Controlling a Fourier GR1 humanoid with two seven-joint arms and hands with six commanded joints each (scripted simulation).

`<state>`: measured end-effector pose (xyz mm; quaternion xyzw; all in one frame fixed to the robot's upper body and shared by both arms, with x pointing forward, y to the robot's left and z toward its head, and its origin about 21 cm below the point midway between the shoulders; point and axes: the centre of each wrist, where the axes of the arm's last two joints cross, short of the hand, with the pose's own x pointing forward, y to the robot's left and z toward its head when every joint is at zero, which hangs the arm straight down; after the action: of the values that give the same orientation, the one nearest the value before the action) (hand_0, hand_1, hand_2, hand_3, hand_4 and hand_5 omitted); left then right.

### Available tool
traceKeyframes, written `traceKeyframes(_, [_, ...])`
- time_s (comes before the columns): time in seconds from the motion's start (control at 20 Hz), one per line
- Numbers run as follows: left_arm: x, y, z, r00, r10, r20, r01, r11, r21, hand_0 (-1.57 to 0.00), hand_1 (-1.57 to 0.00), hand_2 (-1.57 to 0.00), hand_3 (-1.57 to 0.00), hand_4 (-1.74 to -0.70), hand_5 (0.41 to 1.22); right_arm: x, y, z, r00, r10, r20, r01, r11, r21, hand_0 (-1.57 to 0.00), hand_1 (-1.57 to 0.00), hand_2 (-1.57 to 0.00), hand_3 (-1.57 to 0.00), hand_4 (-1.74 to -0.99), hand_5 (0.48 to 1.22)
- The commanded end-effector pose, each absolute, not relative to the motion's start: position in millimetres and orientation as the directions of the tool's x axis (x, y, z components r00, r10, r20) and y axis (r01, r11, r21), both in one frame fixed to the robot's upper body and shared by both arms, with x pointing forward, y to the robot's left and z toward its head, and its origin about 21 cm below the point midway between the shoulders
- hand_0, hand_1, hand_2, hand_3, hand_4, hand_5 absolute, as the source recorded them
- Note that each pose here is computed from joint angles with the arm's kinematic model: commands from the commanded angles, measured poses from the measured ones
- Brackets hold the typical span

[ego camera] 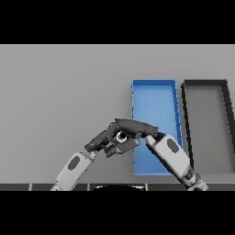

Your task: Pick up the blue pipe and place it into the blue bin.

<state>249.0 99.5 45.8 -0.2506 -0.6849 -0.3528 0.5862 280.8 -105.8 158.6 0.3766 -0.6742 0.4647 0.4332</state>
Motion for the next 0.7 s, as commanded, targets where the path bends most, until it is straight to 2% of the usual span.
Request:
traceKeyframes(0.0, [251.8, 100.1, 46.6, -0.187, -0.077, 0.979, 0.755, 0.627, 0.193, -1.44, -1.43, -1.35, -1.41, -1.71, 1.221, 281.0, -105.4, 159.0, -0.371, -0.078, 0.925, -0.897, 0.286, -0.336, -1.46, -1.45, -1.46, -1.41, -1.447, 1.059])
traceKeyframes(0.1, [251.4, 102.0, 46.1, -0.174, -0.081, 0.981, 0.757, 0.626, 0.186, -1.49, -1.48, -1.39, -1.46, -1.72, 1.221, 280.0, -103.8, 157.4, -0.369, -0.067, 0.927, -0.899, 0.279, -0.338, -1.5, -1.5, -1.5, -1.47, -1.465, 1.118])
traceKeyframes(0.2, [251.7, 105.9, 47.5, -0.178, -0.069, 0.982, 0.753, 0.633, 0.181, -1.52, -1.51, -1.39, -1.5, -1.73, 1.221, 278.8, -109.8, 157.1, -0.353, -0.087, 0.931, -0.904, 0.29, -0.316, -1.52, -1.52, -1.53, -1.51, -1.475, 1.155])
traceKeyframes(0.25, [251.6, 106.6, 49.0, -0.209, -0.06, 0.976, 0.749, 0.631, 0.2, -1.43, -1.35, -1.22, -1.33, -1.65, 1.221, 278.2, -107.9, 161.9, -0.343, -0.09, 0.935, -0.905, 0.297, -0.304, -1.53, -1.53, -1.53, -1.52, -1.48, 1.168])
traceKeyframes(0.35, [254.7, 110.6, 47.4, -0.273, -0.122, 0.954, 0.749, 0.595, 0.29, -0.93, -0.87, -0.78, -0.85, -1.41, 1.221, 278.2, -107.9, 161.8, -0.311, -0.073, 0.948, -0.913, 0.3, -0.277, -1.55, -1.55, -1.55, -1.54, -1.487, 1.187])
traceKeyframes(0.45, [253.0, 113.7, 44.2, -0.313, -0.17, 0.934, 0.768, 0.533, 0.354, -0.59, -0.55, -0.5, -0.55, -1.22, 1.221, 275.5, -107.1, 158.7, -0.315, -0.063, 0.947, -0.912, 0.297, -0.284, -1.56, -1.56, -1.56, -1.55, -1.49, 1.199])
traceKeyframes(0.5, [251.4, 114.7, 44.1, -0.336, -0.166, 0.927, 0.764, 0.527, 0.372, -0.47, -0.44, -0.4, -0.44, -1.14, 1.187, 273.6, -107.8, 160.2, -0.319, -0.069, 0.945, -0.912, 0.294, -0.286, -1.56, -1.56, -1.56, -1.55, -1.491, 1.204])
traceKeyframes(0.65, [256.5, 112.8, 40.6, -0.347, -0.203, 0.916, 0.745, 0.533, 0.4, -0.24, -0.23, -0.2, -0.22, -1.0, 0.93, 274.7, -104.9, 162.4, -0.316, -0.087, 0.945, -0.915, 0.293, -0.278, -1.56, -1.56, -1.56, -1.56, -1.494, 1.212])
